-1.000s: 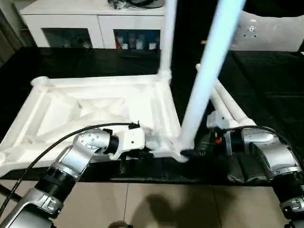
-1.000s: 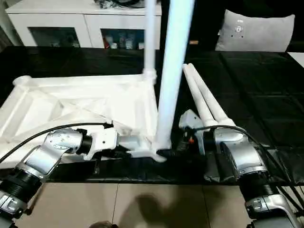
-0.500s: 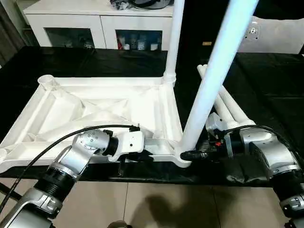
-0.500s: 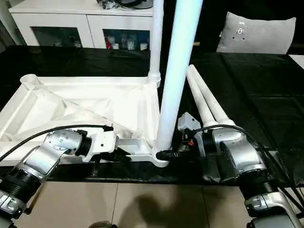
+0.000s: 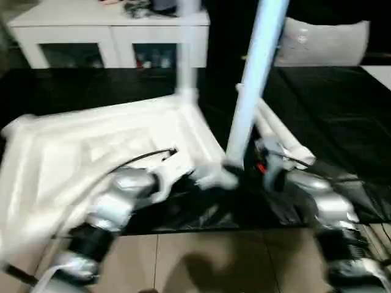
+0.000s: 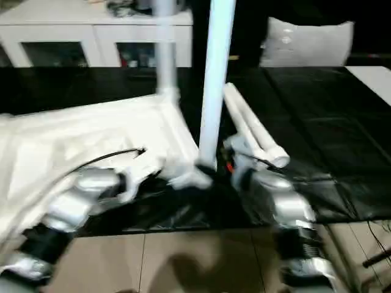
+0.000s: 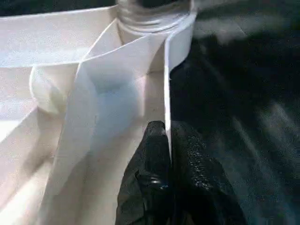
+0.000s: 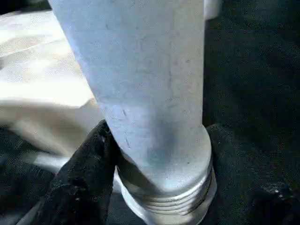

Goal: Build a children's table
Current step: Rotate leg to tighten

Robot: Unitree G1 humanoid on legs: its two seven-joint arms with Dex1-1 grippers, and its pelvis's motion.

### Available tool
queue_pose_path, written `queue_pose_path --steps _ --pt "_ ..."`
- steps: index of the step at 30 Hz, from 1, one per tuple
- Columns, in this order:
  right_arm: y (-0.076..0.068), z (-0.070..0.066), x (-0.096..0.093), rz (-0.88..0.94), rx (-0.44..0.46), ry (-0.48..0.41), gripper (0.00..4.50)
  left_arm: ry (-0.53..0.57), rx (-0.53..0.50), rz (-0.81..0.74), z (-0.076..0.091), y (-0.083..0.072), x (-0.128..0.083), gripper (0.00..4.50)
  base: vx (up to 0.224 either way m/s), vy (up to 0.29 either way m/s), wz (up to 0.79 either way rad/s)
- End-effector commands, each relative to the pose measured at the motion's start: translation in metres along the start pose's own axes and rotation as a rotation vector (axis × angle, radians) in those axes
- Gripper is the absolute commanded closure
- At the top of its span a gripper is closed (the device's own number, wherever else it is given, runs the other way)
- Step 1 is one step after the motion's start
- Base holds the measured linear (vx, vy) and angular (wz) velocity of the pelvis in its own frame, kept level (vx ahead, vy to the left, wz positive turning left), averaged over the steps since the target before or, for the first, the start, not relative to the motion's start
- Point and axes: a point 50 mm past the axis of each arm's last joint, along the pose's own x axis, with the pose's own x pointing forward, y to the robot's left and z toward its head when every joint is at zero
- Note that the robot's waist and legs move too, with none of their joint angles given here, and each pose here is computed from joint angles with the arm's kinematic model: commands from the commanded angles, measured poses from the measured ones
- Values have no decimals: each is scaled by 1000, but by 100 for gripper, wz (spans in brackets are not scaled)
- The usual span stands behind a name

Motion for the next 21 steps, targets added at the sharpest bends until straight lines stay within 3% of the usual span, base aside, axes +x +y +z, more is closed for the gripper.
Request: queue_pose_path --steps 1,5,6,10,17,21 --pt "20 -16 17 15 53 68 188 -55 -11 72 19 -2 10 450 0 0 0" --pt "23 -14 22 -27 0 56 188 -75 13 82 26 -7 17 450 0 0 0" --pt "24 -13 22 -20 2 38 132 -68 34 71 25 -9 17 450 0 0 0" --pt "23 -9 18 -6 22 -1 97 -61 48 69 23 -8 13 450 0 0 0" --pt "9 -7 -6 139 -120 -7 29 -40 145 -20 7 1 -5 450 0 0 0" --pt "-1 -4 -25 283 -217 38 12 -26 227 -146 -1 0 -16 450 0 0 0"
